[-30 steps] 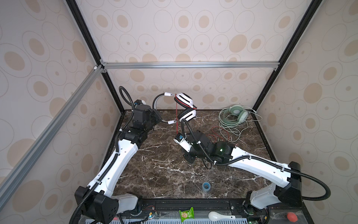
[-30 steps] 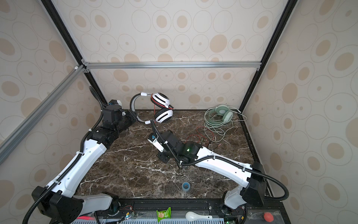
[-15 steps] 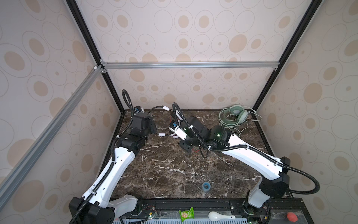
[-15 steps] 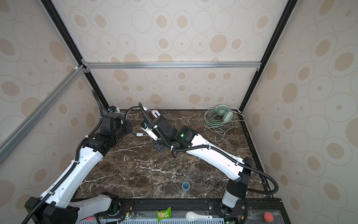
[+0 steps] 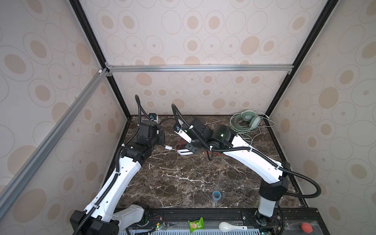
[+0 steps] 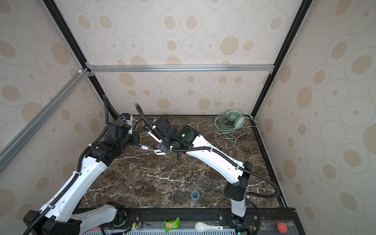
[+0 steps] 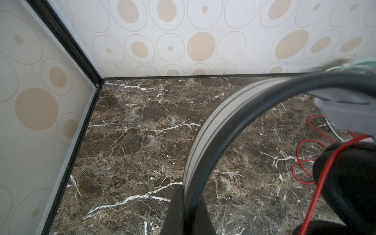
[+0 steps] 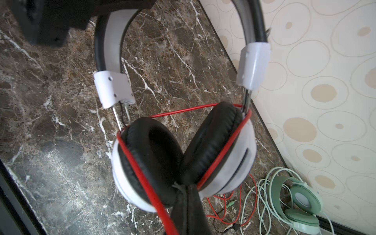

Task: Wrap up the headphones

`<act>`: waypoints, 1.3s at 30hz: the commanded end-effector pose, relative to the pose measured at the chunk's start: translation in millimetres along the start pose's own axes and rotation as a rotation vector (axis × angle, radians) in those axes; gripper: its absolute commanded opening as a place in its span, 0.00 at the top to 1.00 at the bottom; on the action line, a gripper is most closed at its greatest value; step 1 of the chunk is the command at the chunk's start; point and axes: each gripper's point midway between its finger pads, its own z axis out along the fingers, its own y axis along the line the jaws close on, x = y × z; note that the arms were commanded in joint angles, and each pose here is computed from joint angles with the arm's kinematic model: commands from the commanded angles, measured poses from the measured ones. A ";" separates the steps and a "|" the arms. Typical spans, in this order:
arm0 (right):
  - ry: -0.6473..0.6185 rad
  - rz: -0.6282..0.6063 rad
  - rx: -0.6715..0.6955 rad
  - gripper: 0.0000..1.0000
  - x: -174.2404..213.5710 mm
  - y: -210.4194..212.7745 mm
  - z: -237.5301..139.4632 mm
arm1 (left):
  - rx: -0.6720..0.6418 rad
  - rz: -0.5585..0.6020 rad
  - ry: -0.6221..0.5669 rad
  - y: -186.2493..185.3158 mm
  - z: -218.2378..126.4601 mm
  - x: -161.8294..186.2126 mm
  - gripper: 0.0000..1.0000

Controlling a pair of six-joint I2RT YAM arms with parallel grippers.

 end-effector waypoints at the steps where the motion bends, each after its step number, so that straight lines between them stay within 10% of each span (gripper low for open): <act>1: 0.005 0.034 0.131 1.00 -0.4 -32.3 -11.8 | 0.060 0.098 -0.028 -8.2 -10.6 -5.5 1.00; 39: 0.019 0.161 0.263 0.91 24.0 -100.5 -4.8 | 0.252 0.176 -0.074 -37.3 -35.6 -14.0 1.00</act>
